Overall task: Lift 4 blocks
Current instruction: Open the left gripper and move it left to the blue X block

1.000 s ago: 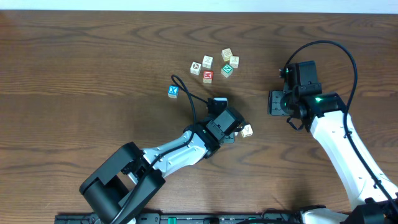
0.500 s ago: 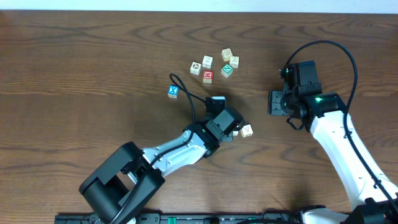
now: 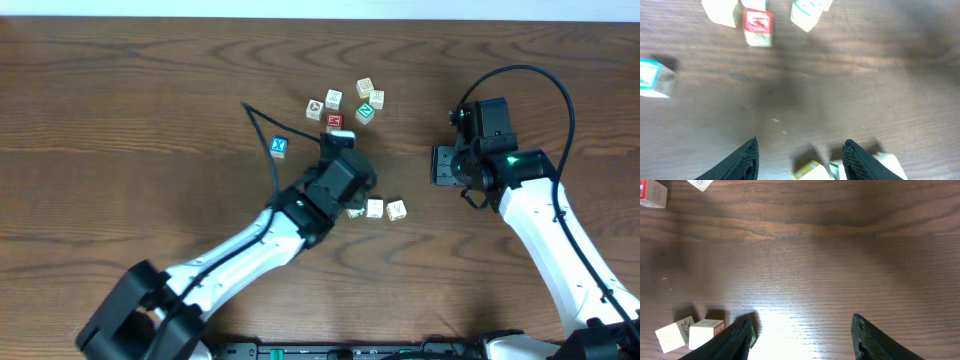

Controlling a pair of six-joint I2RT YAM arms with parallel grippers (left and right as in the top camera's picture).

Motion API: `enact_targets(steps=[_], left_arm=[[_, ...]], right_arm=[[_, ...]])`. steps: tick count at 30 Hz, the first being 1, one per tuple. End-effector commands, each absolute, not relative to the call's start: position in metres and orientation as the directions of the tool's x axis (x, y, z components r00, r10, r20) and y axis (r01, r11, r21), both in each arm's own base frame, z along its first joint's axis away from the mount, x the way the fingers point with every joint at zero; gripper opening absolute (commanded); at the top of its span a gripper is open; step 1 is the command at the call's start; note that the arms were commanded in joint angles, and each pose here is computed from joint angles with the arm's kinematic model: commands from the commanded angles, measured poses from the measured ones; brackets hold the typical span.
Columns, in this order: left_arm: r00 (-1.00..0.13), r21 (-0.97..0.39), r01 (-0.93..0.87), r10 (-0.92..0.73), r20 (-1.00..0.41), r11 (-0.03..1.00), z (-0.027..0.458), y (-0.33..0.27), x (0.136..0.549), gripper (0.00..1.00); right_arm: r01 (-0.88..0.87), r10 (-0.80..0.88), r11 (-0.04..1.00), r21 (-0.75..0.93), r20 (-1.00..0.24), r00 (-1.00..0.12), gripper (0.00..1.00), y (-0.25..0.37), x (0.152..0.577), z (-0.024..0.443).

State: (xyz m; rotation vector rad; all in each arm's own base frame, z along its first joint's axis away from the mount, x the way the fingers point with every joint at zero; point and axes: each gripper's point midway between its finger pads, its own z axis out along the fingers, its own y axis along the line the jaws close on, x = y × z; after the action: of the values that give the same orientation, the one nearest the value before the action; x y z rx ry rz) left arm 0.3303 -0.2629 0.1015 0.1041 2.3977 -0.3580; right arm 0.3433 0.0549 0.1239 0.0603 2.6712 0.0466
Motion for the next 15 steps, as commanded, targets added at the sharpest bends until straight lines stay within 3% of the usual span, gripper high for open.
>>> enact_targets(steps=[1, 6, 15], left_arm=[[-0.737, -0.180, 0.128, -0.028, -0.675, 0.975, 0.107, -0.234, 0.351, 0.54], [-0.749, -0.159, -0.009, -0.112, -0.653, 0.987, 0.101, -0.176, 0.377, 0.54], [-0.797, -0.097, 0.039, -0.028, -0.604, 0.995, 0.084, -0.118, 0.394, 0.54]], right_arm=[[0.060, 0.072, 0.997, 0.041, -0.445, -0.892, 0.61, 0.049, 0.343, 0.122], [0.057, 0.072, 0.997, 0.047, -0.441, -0.895, 0.61, 0.051, 0.342, 0.121], [0.057, 0.072, 0.997, 0.048, -0.447, -0.891, 0.63, 0.051, 0.343, 0.122]])
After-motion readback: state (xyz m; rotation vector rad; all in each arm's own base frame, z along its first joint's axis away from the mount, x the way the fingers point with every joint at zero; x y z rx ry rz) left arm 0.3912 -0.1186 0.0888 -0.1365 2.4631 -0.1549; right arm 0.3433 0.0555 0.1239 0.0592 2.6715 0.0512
